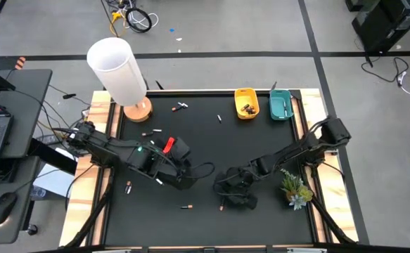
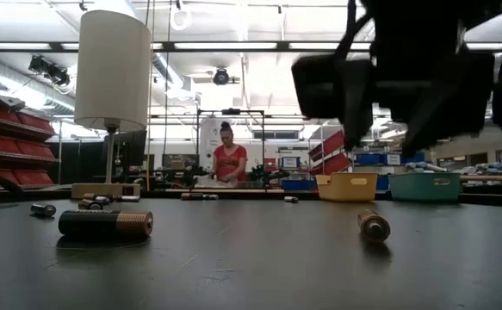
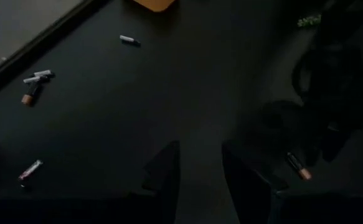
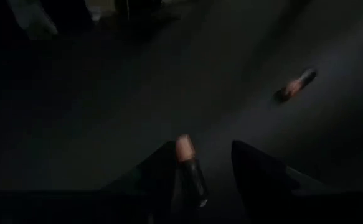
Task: Sort batteries
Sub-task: Put the black battery into the yellow bin
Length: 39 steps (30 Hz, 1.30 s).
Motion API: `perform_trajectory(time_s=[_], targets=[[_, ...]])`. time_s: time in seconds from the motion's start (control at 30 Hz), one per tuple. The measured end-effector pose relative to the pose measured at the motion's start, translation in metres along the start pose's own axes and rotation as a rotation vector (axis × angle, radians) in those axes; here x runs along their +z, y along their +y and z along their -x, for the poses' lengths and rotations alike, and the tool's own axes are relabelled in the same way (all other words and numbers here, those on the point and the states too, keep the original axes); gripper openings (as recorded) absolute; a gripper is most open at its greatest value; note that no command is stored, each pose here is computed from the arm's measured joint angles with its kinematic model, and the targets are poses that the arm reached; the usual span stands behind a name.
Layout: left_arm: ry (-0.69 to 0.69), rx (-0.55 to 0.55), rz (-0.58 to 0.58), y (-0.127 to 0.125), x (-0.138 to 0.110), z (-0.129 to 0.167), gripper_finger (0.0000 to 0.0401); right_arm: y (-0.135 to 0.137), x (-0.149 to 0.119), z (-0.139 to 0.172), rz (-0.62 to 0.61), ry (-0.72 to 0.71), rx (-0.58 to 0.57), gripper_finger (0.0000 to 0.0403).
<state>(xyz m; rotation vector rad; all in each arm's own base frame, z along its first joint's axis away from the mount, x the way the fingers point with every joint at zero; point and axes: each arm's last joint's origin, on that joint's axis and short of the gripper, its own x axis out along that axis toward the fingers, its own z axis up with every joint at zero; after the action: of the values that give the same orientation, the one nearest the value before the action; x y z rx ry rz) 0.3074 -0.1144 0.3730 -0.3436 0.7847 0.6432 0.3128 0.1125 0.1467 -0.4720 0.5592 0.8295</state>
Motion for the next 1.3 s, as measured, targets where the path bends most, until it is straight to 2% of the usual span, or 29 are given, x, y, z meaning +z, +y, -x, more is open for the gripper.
perform_trajectory(time_s=[0.3,1.0,1.13,1.3], targets=[[-0.014,0.005,0.010,0.000,0.001,0.000,0.0131,-0.001,-0.015,-0.022,-0.021,-0.001,0.004,0.0163],[-0.036,0.008,0.031,0.000,0.001,0.001,0.0131,-0.001,-0.037,-0.039,-0.093,0.048,0.043,0.0151],[-0.035,0.007,0.029,-0.001,0.000,0.001,0.0131,-0.003,-0.039,-0.038,-0.111,0.054,0.042,0.0128],[-0.033,0.003,0.028,-0.001,0.000,0.002,0.0131,-0.002,-0.040,-0.039,-0.113,0.063,0.049,0.0057]])
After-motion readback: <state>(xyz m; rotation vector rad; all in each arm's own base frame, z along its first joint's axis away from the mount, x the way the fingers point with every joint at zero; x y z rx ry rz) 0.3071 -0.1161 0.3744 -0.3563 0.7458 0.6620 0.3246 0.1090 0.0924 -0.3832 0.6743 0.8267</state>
